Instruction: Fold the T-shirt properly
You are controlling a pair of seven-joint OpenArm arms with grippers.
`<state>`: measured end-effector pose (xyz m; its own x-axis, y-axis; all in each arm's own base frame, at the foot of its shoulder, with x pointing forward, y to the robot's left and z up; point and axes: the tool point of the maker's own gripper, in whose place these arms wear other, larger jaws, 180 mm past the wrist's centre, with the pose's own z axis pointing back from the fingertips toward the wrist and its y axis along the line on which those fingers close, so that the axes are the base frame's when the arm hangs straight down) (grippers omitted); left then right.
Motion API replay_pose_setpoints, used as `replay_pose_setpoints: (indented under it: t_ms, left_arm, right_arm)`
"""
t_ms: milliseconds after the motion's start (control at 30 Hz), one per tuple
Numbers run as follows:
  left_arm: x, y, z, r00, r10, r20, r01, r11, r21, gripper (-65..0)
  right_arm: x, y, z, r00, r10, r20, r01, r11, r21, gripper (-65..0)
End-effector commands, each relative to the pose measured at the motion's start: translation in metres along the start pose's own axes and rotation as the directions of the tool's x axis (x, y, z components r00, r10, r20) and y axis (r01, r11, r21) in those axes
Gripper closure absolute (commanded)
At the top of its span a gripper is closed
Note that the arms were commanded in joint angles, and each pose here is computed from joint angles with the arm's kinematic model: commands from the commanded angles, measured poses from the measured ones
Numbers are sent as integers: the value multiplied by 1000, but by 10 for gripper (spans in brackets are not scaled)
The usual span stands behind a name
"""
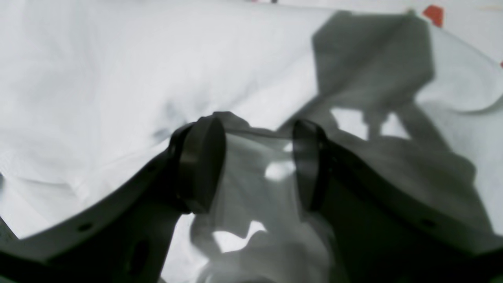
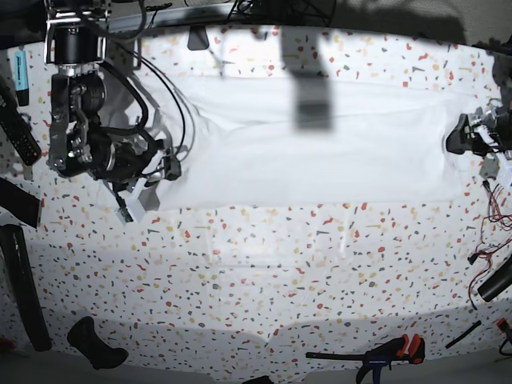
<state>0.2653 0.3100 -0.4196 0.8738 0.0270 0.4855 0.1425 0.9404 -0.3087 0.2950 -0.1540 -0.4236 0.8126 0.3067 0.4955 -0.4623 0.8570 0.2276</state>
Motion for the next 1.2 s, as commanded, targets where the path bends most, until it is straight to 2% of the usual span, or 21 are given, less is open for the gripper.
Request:
replay_pose_setpoints:
  t_ms: [0,300,400,500,667,900,1067,1167]
  left_arm:
    - [1,16,10,1000,-1,-23,3,998,58,-438]
    - [36,32,46,989,63,130,-68,997,36,-438]
    - [41,28,50,987,41,153,-43,999,8,-438]
    - [43,22,48,982,65,176,-60,998,-29,-438]
    - [31,23,39,973,153,173,-143,987,-71,-438]
    - [30,37,32,949,256,185,-243,966,-89,-438]
    - [29,40,28,943,281,179,-268,959,-93,-438]
    - [13,48,24,951,281,131,-277,960,-49,-438]
  right_arm:
    - [-18,3,-2,996,7,-84,-6,1000,9,-316]
    - [-18,3,-2,996,6,-85,-6,1000,10,-316]
    - [-17,3,-2,997,6,-83,-6,1000,10,-316]
    - [-11,9,0,999,1,-53,1,999,37,-316]
    - [16,17,13,998,49,29,-50,998,33,-316]
    - [53,13,49,981,127,147,-120,991,-54,-316]
    - [58,-12,72,977,85,198,-61,990,-125,-316]
    - [56,-27,86,974,40,221,-8,989,-145,-316]
